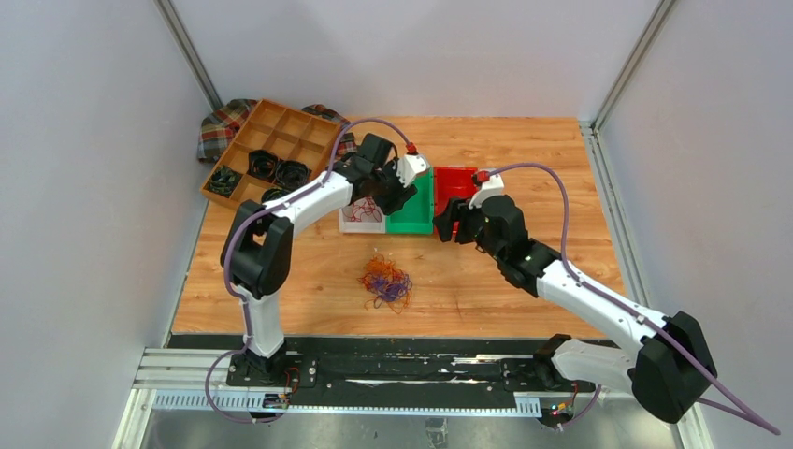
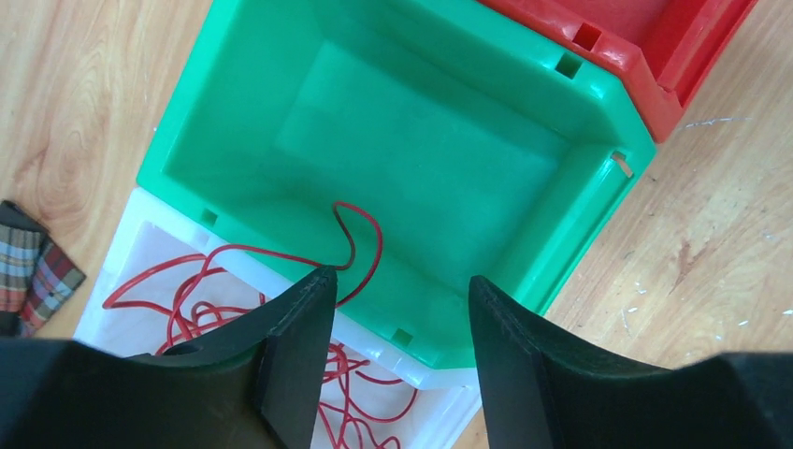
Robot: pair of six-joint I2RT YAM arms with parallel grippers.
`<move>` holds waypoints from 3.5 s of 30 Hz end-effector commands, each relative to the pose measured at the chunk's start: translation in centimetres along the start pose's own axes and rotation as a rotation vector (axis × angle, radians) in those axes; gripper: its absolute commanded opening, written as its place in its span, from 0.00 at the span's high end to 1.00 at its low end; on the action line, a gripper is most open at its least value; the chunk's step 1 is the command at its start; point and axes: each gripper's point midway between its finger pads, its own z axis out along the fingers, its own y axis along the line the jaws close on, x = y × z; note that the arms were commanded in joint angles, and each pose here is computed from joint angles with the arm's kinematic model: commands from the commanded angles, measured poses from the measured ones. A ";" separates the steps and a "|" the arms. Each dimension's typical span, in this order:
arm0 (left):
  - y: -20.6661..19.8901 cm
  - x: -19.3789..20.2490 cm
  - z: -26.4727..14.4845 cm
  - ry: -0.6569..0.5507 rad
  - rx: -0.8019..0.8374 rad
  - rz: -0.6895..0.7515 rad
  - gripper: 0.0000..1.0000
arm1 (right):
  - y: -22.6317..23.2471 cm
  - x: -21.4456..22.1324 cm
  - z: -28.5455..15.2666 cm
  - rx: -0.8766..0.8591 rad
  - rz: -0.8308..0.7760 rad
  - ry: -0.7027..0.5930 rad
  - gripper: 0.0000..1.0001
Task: Untangle the cables
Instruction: Place the cable in the bin.
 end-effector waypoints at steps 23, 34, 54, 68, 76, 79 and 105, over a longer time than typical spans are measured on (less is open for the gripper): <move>2.9 -4.9 -2.1 -0.027 -0.283 0.227 0.99 | -1.9 1.1 -2.1 0.035 0.023 -0.020 0.46; 5.6 -0.7 -5.4 0.054 -0.422 0.218 0.99 | -1.9 0.7 -2.4 0.033 0.028 -0.030 0.46; 6.1 -0.2 -2.8 0.109 -0.359 0.132 0.43 | -1.9 0.5 -2.5 0.033 0.022 -0.034 0.46; 7.1 4.1 -13.2 0.076 -0.294 -0.096 0.08 | -1.3 0.7 -2.5 0.001 0.042 -0.031 0.46; 7.9 9.0 -11.5 -0.006 -0.189 -0.491 0.31 | -1.1 0.9 -2.3 -0.010 0.042 -0.017 0.46; 7.9 8.8 -10.8 -0.053 -0.142 -0.549 0.33 | -0.9 1.0 -2.3 -0.016 0.045 -0.012 0.46; 7.0 5.3 -10.0 -0.136 -0.173 -0.476 0.99 | -1.0 1.2 -2.6 -0.021 0.054 -0.018 0.53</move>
